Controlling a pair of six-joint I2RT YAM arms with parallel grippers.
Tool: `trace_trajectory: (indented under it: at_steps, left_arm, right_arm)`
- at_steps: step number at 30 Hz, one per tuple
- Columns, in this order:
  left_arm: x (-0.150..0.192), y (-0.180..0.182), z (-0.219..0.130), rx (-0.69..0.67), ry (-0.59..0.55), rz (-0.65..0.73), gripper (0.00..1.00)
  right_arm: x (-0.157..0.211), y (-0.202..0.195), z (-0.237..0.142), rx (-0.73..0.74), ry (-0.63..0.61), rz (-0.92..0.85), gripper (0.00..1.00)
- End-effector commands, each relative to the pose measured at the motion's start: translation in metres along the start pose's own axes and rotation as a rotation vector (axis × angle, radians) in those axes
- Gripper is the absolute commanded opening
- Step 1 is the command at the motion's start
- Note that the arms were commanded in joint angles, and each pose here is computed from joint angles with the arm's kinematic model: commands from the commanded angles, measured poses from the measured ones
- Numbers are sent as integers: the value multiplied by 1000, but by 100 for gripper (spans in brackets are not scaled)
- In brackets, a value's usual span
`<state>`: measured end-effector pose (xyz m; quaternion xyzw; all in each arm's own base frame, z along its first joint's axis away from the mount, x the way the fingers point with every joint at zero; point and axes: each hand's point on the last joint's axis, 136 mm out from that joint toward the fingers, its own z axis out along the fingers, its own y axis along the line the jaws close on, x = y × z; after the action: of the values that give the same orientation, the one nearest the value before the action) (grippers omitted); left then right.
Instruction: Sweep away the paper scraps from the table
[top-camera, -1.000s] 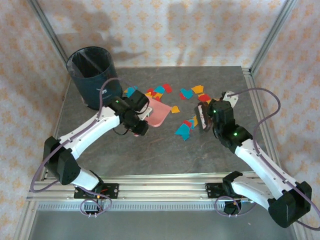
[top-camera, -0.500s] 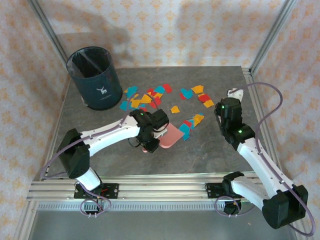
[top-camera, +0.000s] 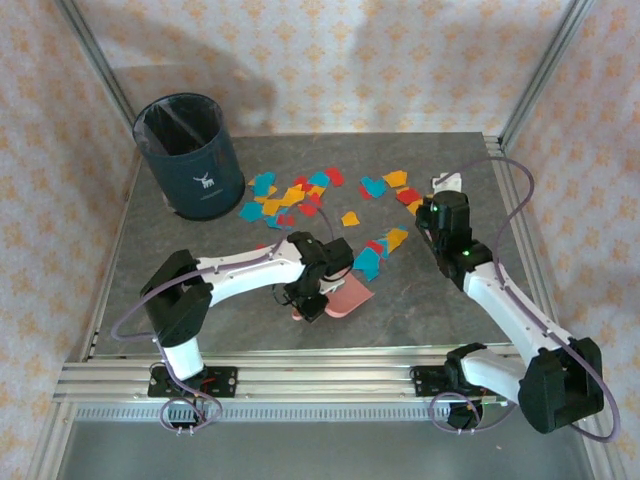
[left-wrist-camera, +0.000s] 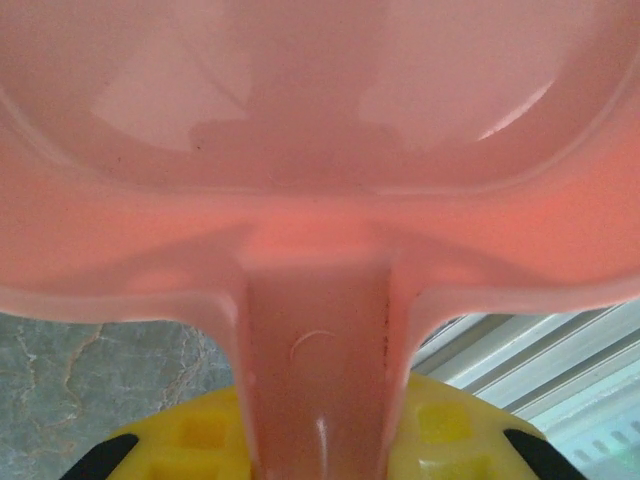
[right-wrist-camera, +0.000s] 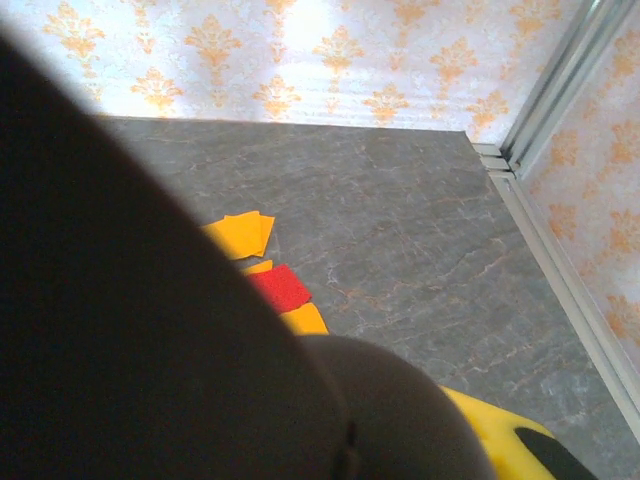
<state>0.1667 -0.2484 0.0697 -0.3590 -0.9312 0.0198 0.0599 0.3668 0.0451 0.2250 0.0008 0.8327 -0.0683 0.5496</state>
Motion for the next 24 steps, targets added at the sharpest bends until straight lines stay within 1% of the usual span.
trace_trajectory:
  at_steps: [1, 8, 11, 12, 16, 19, 20, 24]
  left_arm:
    - [5, -1, 2, -10, 46, -5, 0]
    - [6, -2, 11, -5, 95, -6, 0]
    - [4, -3, 11, -5, 96, -5, 0]
    - [2, -3, 12, -2, 92, -5, 0]
    - [-2, -5, 16, -1, 106, -2, 0]
    - [-7, -5, 15, 0, 99, 2, 0]
    - [-9, -5, 22, -5, 121, -1, 0]
    - [-17, -3, 23, 0, 120, -8, 0]
  right_arm:
    - [-16, 7, 3, -32, -60, 6, 0]
    - [-10, 13, 15, -39, -27, -7, 0]
    - [-10, 14, 15, -45, -25, -2, 0]
    - [-2, 17, 20, -53, 0, -9, 0]
    - [3, 25, 20, -88, 15, -8, 0]
    - [10, 33, 20, -114, 39, -32, 0]
    - [12, 36, 19, -122, 46, -44, 0]
    - [19, 49, 13, -161, 65, -88, 0]
